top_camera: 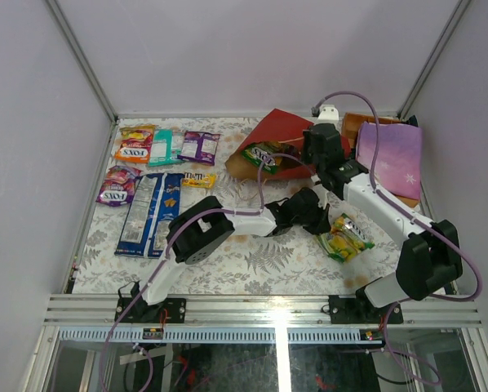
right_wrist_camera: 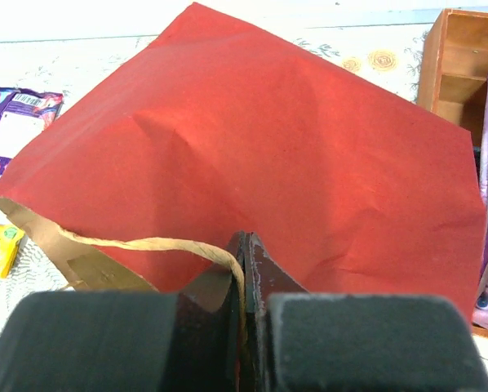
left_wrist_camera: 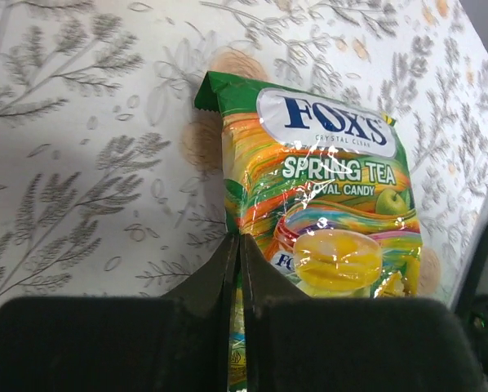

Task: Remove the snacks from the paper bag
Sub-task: Move the snack to the center of the board.

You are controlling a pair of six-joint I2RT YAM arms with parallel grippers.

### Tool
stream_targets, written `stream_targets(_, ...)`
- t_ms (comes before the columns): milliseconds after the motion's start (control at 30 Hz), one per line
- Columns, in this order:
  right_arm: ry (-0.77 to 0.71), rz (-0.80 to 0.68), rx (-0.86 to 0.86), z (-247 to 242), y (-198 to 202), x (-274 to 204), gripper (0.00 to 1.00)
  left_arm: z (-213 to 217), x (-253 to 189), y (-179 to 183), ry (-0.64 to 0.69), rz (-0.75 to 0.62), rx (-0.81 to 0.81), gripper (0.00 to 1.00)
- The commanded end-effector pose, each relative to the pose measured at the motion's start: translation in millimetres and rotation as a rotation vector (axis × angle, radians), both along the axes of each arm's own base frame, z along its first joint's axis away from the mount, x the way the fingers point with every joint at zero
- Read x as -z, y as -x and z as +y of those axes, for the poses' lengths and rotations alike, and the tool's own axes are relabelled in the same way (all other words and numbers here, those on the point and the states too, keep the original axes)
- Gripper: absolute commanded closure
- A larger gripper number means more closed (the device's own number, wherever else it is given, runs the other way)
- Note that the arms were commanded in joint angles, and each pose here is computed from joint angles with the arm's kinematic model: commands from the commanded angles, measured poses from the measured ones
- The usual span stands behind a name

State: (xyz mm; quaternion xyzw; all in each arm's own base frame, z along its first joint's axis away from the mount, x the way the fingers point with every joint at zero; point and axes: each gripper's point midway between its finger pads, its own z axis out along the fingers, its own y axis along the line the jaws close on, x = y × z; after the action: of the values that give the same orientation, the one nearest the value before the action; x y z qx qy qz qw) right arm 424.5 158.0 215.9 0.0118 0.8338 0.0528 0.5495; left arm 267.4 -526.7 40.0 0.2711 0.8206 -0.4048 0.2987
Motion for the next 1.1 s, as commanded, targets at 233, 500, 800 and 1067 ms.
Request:
stream_targets(233, -0.098, 0.023, -0.198, 33.5, 17.2, -68.5, 1.00, -23.3, -41.4, -71.0, 0.223, -0.078, -0.355, 1.00)
stream_targets(500, -0.155, 0.056, -0.250, 43.1, 30.5, -73.6, 1.00, -50.2, -37.7, -111.1, 0.325, -0.026, -0.537, 1.00)
stream_targets(800, -0.186, 0.058, -0.289, 50.2, 35.1, -71.7, 1.00, -43.9, -19.9, -135.1, 0.398, 0.178, -0.882, 1.00)
stream_targets(1067, -0.190, 0.037, -0.302, 50.7, 38.2, -76.0, 1.00, -60.2, -31.8, -107.8, 0.460, 0.205, -0.740, 0.73)
